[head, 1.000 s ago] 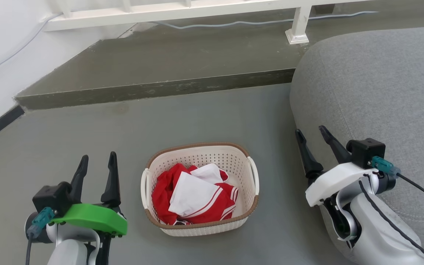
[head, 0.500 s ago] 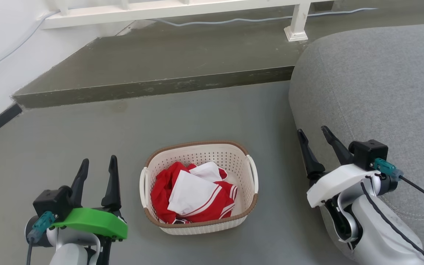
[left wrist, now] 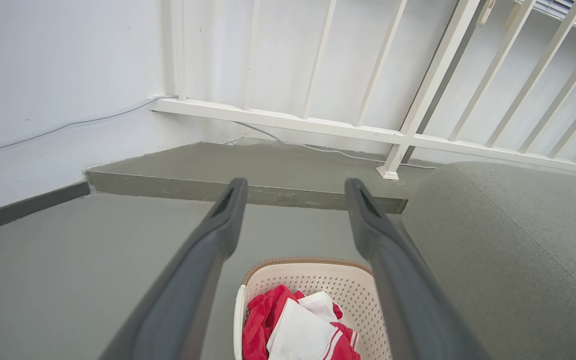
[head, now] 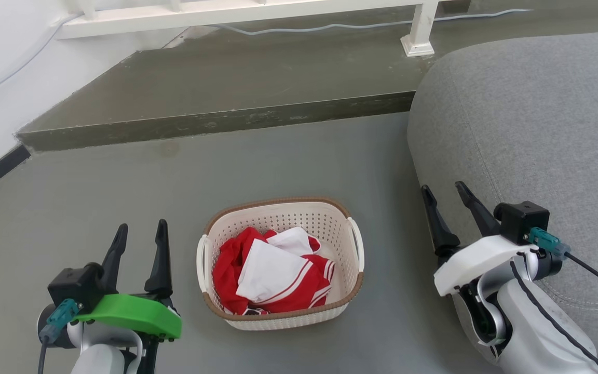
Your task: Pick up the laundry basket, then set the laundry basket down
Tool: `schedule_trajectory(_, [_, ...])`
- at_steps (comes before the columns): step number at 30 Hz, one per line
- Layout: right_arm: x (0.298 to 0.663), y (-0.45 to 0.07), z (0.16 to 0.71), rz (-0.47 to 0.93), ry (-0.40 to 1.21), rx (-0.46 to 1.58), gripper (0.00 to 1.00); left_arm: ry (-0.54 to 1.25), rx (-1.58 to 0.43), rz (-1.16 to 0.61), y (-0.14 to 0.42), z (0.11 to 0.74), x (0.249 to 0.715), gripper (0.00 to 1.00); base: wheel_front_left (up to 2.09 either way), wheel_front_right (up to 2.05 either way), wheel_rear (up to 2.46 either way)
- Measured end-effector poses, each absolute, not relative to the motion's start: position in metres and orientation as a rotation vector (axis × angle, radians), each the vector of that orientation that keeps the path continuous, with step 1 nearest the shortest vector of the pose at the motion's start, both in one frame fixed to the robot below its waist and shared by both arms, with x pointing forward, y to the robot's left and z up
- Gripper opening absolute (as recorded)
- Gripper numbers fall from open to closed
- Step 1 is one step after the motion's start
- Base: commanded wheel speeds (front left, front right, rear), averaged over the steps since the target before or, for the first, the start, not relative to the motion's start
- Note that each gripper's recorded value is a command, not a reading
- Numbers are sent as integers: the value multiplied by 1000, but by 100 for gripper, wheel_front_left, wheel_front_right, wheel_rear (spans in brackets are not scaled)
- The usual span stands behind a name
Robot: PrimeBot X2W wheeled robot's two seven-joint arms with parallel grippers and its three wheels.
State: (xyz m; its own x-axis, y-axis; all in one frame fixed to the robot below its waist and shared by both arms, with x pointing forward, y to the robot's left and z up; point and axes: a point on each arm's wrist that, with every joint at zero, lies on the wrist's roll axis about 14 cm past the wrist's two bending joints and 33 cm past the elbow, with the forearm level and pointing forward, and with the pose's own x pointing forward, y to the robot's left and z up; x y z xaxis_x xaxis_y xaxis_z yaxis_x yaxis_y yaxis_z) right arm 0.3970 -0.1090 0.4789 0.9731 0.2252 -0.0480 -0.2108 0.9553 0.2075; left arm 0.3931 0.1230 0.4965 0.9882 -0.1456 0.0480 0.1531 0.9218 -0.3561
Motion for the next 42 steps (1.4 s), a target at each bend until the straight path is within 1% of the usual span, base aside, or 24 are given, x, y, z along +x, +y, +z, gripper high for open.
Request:
schedule_trajectory(3, [397,-109,479,220,70,205,100,-20,-369,-157,122,496,393,100,0,0,0])
schedule_trajectory(4, [397,-108,480,220,69,205,0,-21,-370,-163,121,497,393,0,0,0,0])
schedule_trajectory(11, [379,-107,450,202,159,227,0,53,-382,-154,118,474,383,0,0,0,0])
schedule_trajectory(16, [381,-113,451,177,166,272,0,62,-423,-136,122,473,383,0,0,0,0])
schedule_trajectory(42, [388,-138,457,53,204,642,0,130,-744,-30,145,466,383,0,0,0,0])
